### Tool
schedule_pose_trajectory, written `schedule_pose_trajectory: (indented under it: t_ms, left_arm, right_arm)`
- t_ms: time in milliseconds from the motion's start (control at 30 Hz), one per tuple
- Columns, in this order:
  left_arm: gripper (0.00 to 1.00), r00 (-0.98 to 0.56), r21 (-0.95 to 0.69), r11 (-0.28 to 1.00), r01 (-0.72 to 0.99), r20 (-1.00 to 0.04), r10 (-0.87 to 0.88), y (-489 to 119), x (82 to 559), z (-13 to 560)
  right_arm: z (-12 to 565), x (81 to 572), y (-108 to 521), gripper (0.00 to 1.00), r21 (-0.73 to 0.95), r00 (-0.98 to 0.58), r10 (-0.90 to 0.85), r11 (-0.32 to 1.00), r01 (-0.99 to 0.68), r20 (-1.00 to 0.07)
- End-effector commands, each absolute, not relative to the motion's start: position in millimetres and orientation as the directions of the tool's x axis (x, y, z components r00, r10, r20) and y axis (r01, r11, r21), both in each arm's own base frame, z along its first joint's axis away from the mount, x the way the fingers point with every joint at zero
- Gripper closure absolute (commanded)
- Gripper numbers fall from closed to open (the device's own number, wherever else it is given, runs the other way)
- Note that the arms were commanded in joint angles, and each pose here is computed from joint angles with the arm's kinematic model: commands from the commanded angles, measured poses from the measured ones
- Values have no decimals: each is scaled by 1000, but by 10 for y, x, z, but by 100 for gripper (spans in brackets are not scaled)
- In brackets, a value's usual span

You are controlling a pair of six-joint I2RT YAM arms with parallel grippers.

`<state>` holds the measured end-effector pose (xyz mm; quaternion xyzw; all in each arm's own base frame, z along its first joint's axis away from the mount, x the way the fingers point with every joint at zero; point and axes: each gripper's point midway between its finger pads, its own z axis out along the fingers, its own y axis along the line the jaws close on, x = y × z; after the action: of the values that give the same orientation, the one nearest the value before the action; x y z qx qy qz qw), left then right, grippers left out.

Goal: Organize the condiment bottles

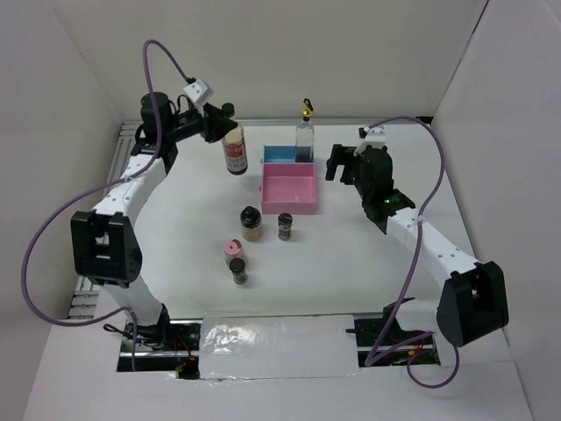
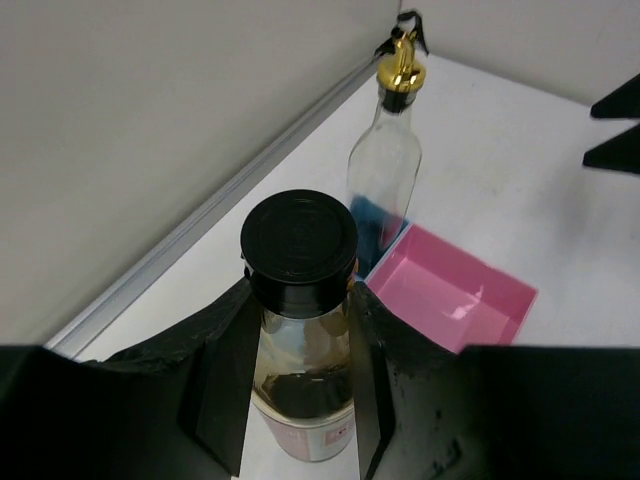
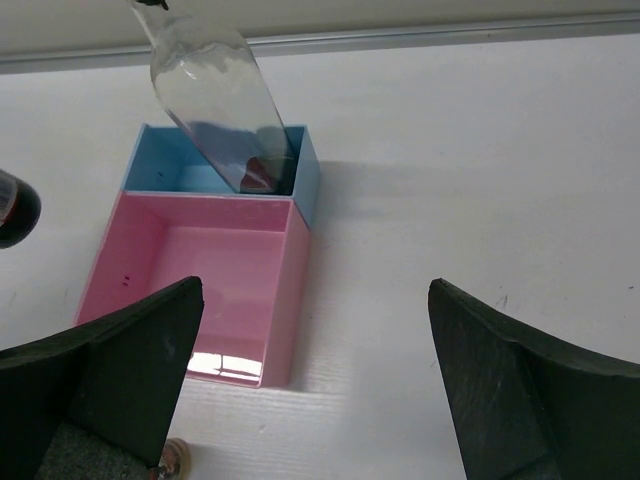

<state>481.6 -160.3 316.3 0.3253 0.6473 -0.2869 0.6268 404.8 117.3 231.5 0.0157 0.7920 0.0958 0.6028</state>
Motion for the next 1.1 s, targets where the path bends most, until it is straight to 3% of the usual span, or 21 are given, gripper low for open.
schedule_pose_trajectory:
  t_ms: [0, 233, 533, 1067]
  left_arm:
    - [100, 199, 158, 584, 796, -980, -5, -1879, 4902, 3919]
    - [100, 211, 151, 572, 806, -977, -39, -2221, 5321, 4054]
    - [100, 226, 169, 504, 847, -973, -54, -2651, 5366, 3945]
    - [100, 250, 179, 511, 841, -966, -72, -2872, 5589, 3786]
  right_arm:
    - [2320, 4098, 1173, 0, 187, -254, 159, 978, -90, -954]
    - [2195, 4112, 1070, 0, 173, -279, 148, 982, -70, -949]
    - [2055, 4108, 983, 0, 180, -306, 157, 982, -49, -939]
    - [2005, 4048, 886, 0, 192, -317, 174, 981, -26, -932]
